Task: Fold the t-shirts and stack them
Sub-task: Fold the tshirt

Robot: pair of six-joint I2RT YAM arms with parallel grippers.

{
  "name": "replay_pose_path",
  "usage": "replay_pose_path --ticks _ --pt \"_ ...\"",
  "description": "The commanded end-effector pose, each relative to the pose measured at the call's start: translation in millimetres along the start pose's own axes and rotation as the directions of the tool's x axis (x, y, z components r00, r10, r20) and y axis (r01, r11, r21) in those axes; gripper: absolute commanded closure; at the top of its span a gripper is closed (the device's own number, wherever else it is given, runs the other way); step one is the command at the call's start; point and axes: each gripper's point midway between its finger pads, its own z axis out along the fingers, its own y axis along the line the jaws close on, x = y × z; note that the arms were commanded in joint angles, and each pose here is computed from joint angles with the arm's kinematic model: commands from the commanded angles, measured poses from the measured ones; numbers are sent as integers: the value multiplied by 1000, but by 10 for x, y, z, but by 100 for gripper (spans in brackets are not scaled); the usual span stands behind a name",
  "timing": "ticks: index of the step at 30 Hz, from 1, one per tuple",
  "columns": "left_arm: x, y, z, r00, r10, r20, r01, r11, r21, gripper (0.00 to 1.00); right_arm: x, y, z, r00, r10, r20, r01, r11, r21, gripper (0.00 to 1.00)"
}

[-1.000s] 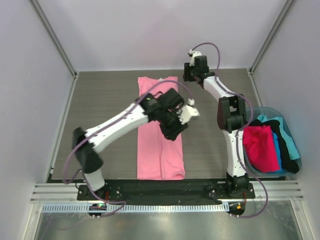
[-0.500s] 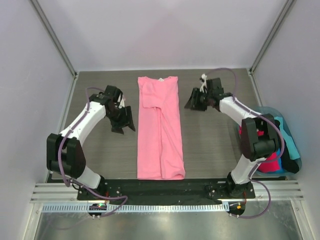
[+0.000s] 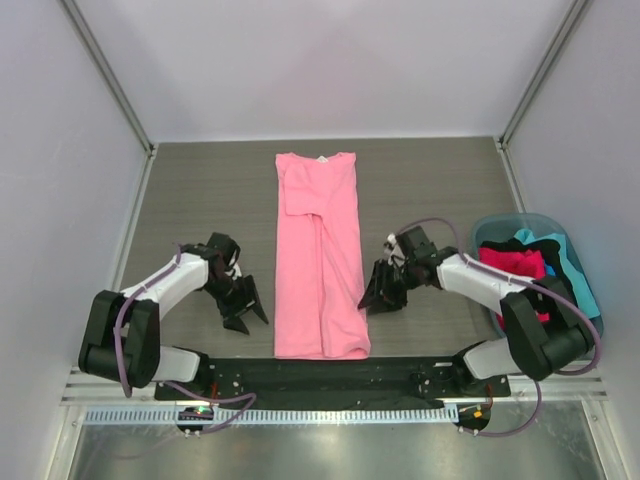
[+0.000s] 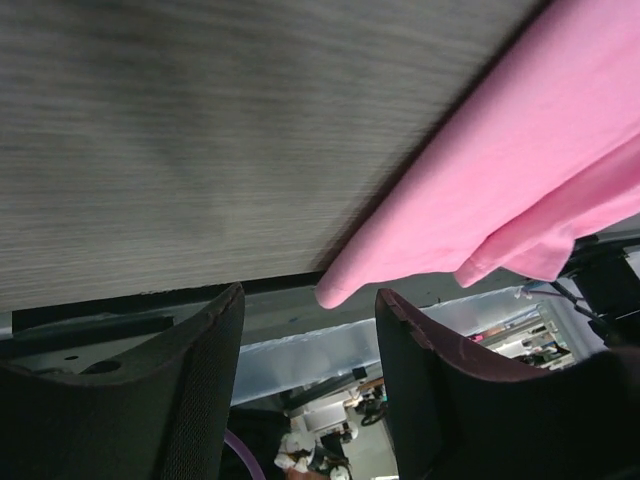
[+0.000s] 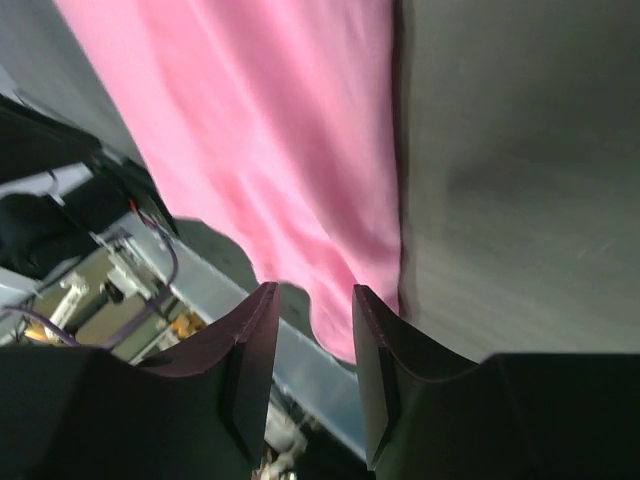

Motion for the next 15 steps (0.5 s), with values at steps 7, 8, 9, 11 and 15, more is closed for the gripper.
replay_pose_path --ticks 7,8,9,11,15 --pt "166 16 158 999 -33 -40 34 999 32 44 905 -429 41 967 164 -195 -136 980 149 63" --pt "166 14 170 999 -34 -42 35 999 28 43 931 -412 40 966 157 -204 -127 980 151 63" --pt "196 11 188 998 -24 -51 25 999 23 43 945 -404 41 966 155 -207 -126 981 149 63" --pt "215 -1 217 998 -20 -62 21 1000 18 43 1001 -425 58 962 165 -218 -134 979 152 63" --pt "287 -18 301 995 -7 -96 7 1000 1 43 972 -368 132 960 174 -220 -150 981 121 63"
